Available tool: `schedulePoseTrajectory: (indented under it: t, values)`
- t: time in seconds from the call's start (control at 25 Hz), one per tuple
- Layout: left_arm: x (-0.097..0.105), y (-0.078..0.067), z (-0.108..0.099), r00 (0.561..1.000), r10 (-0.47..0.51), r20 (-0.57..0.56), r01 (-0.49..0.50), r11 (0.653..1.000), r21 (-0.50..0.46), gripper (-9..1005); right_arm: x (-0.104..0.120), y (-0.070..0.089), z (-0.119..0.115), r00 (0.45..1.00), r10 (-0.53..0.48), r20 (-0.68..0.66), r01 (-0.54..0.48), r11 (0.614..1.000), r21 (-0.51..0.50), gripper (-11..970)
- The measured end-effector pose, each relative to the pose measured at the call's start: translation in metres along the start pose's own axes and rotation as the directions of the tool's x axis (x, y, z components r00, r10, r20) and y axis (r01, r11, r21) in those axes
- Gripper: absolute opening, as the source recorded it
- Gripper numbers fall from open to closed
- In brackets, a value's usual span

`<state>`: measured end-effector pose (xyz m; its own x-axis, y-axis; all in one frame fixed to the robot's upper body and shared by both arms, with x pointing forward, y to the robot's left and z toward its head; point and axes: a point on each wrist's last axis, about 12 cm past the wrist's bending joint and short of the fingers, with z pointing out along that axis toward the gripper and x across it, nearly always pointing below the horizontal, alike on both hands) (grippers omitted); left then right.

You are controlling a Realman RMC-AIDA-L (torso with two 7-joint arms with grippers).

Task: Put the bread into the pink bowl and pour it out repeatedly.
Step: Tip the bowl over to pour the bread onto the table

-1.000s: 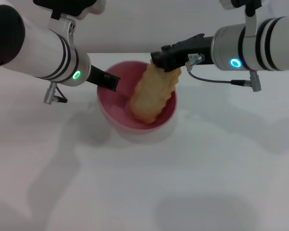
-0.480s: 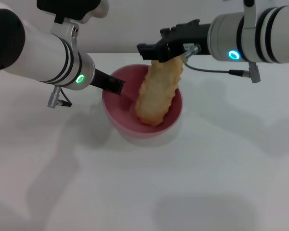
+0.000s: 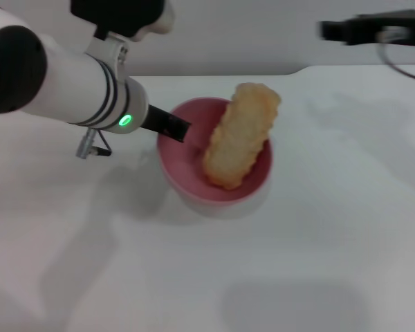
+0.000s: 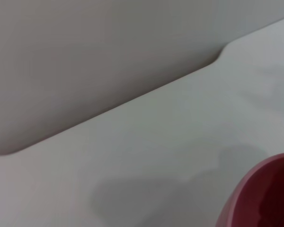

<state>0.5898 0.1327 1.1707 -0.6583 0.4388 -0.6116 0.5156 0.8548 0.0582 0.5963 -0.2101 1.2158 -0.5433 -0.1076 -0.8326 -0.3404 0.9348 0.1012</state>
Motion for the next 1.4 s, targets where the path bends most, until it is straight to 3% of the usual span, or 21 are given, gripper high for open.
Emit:
schedulePoseTrajectory:
  t: [0.16,0.4,0.8,1.04,1.24,1.4]
  values:
    - [-0.006,-0.010,0.000,0.999,0.041,0.026,-0.042,0.999,0.013,44,0.023,-0.048,-0.021,0.997,0.080,0.003,-0.080,0.990,0.119,652]
    - [-0.015,-0.030,0.002,0.989,0.118,0.087,-0.121,0.992,0.033,44,0.053,-0.074,-0.041,0.996,0.081,0.029,-0.086,0.974,0.210,651]
    - [-0.007,-0.056,0.010,0.925,0.321,0.201,-0.333,0.943,0.025,44,0.061,-0.071,-0.036,0.997,0.080,0.000,-0.078,0.977,0.196,646]
    - [0.004,-0.071,0.019,0.823,0.466,0.326,-0.474,0.878,-0.060,44,0.061,-0.068,-0.033,0.997,0.073,-0.011,-0.070,0.980,0.184,638]
    - [0.007,-0.072,0.023,0.748,0.522,0.410,-0.519,0.845,-0.131,44,0.063,-0.064,-0.029,0.997,0.067,-0.026,-0.061,0.983,0.172,631]
    - [0.008,-0.066,0.028,0.705,0.533,0.468,-0.520,0.837,-0.169,44,0.065,-0.063,-0.028,0.997,0.065,-0.040,-0.058,0.984,0.168,625]
